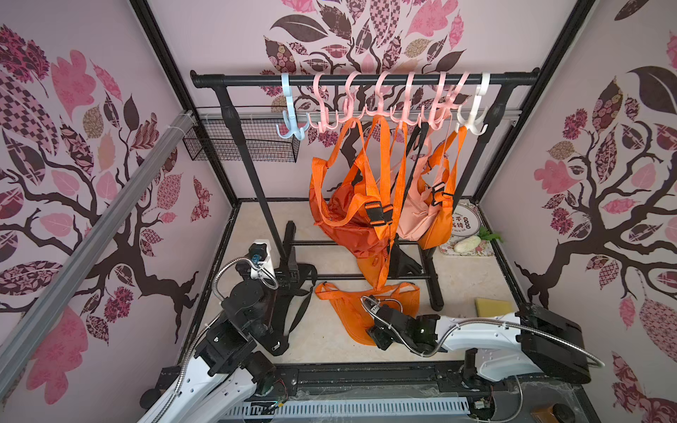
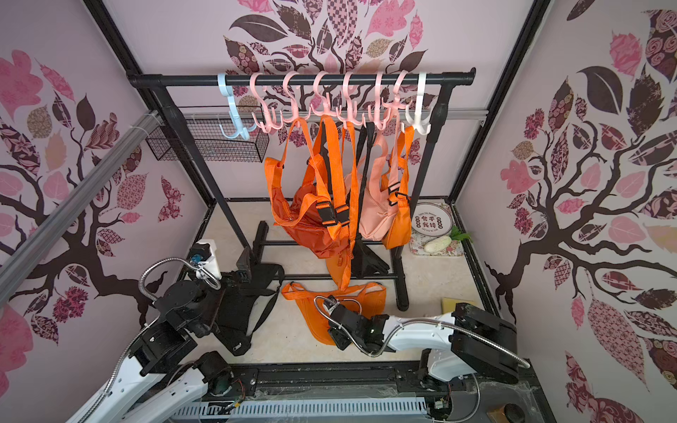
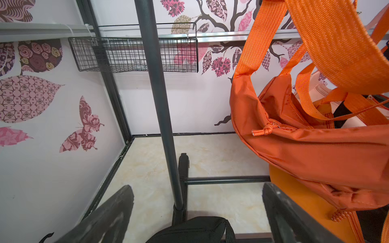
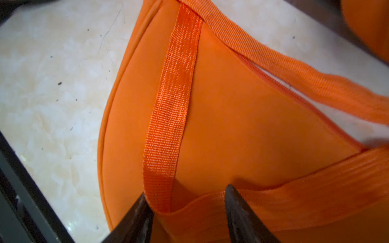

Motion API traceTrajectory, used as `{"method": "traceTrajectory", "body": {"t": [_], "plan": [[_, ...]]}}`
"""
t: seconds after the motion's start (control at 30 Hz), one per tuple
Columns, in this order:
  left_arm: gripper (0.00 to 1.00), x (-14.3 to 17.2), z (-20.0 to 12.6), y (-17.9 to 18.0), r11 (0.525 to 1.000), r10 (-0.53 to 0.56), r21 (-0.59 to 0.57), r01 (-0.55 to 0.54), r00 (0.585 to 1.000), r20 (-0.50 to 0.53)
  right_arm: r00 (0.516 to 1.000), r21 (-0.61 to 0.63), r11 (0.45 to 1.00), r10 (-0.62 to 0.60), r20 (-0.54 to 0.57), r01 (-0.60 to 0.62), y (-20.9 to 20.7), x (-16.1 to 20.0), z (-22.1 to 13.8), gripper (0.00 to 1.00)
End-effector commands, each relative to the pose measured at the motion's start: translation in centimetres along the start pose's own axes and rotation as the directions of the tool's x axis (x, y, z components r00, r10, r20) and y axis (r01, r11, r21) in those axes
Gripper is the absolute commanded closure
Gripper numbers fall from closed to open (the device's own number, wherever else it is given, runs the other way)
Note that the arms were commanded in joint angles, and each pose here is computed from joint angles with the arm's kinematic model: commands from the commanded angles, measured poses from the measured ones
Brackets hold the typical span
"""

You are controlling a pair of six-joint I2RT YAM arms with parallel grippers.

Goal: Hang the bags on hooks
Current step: Pick up the bag from the center of the board.

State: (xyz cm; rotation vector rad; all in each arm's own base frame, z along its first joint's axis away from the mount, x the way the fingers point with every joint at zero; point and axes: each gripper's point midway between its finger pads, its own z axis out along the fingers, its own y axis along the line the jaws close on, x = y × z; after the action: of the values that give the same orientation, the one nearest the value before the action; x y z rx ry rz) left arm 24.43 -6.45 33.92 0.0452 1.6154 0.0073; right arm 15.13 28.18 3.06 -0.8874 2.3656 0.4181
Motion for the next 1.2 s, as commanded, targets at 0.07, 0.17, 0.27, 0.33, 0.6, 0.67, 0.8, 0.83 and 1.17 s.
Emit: {"method": "traceTrajectory", "body": {"t": [0.07, 0.17, 0.27, 0.33, 0.6, 0.67, 0.8, 0.83, 1.17], "plan": [[0.02, 0.4, 0.1, -0.5, 1.000, 0.001, 0.022, -0.001, 1.000, -0.006, 0.999, 0.025, 0.999, -0.022, 0.044, 0.021, 0.0, -1.6, -0.5, 0.81], [0.02, 0.5, 0.0, -2.4, 0.992, 0.009, 0.128, -0.008, 1.000, -0.010, 0.994, -0.006, 1.000, -0.028, 0.103, 0.029, 0.7, -4.1, -2.9, 0.91], [0.02, 0.4, -1.0, -5.7, 0.945, 0.029, 0.327, -0.028, 1.000, 0.004, 0.983, -0.048, 0.998, -0.040, 0.176, 0.050, 1.7, -7.4, -6.5, 0.95], [0.02, 0.2, -2.4, -7.9, 0.885, 0.041, 0.464, -0.045, 0.999, 0.019, 0.973, -0.074, 0.996, -0.037, 0.227, 0.055, 2.1, -9.4, -9.0, 0.97], [0.04, -0.1, -8.4, -14.1, 0.579, 0.098, 0.811, -0.087, 0.994, 0.037, 0.923, -0.137, 0.986, -0.039, 0.382, 0.098, 3.2, -15.3, -17.9, 1.00], [0.05, 0.2, -9.2, -15.5, 0.507, 0.108, 0.860, -0.063, 0.994, 0.010, 0.910, -0.139, 0.984, -0.045, 0.413, 0.112, 3.3, -16.6, -19.8, 1.00], [0.08, 0.7, -10.1, -17.4, 0.409, 0.134, 0.913, -0.020, 0.990, -0.039, 0.884, -0.147, 0.980, -0.051, 0.465, 0.134, 3.6, -18.6, -22.7, 1.00], [0.10, 0.7, -10.2, -17.6, 0.395, 0.141, 0.919, -0.013, 0.989, -0.046, 0.879, -0.153, 0.978, -0.051, 0.474, 0.139, 3.8, -19.0, -23.2, 1.00], [0.21, -0.1, -12.2, -19.2, 0.266, 0.137, 0.962, 0.068, 0.985, -0.108, 0.855, -0.142, 0.980, -0.045, 0.517, 0.137, 3.8, -21.6, -26.4, 1.00]]}}
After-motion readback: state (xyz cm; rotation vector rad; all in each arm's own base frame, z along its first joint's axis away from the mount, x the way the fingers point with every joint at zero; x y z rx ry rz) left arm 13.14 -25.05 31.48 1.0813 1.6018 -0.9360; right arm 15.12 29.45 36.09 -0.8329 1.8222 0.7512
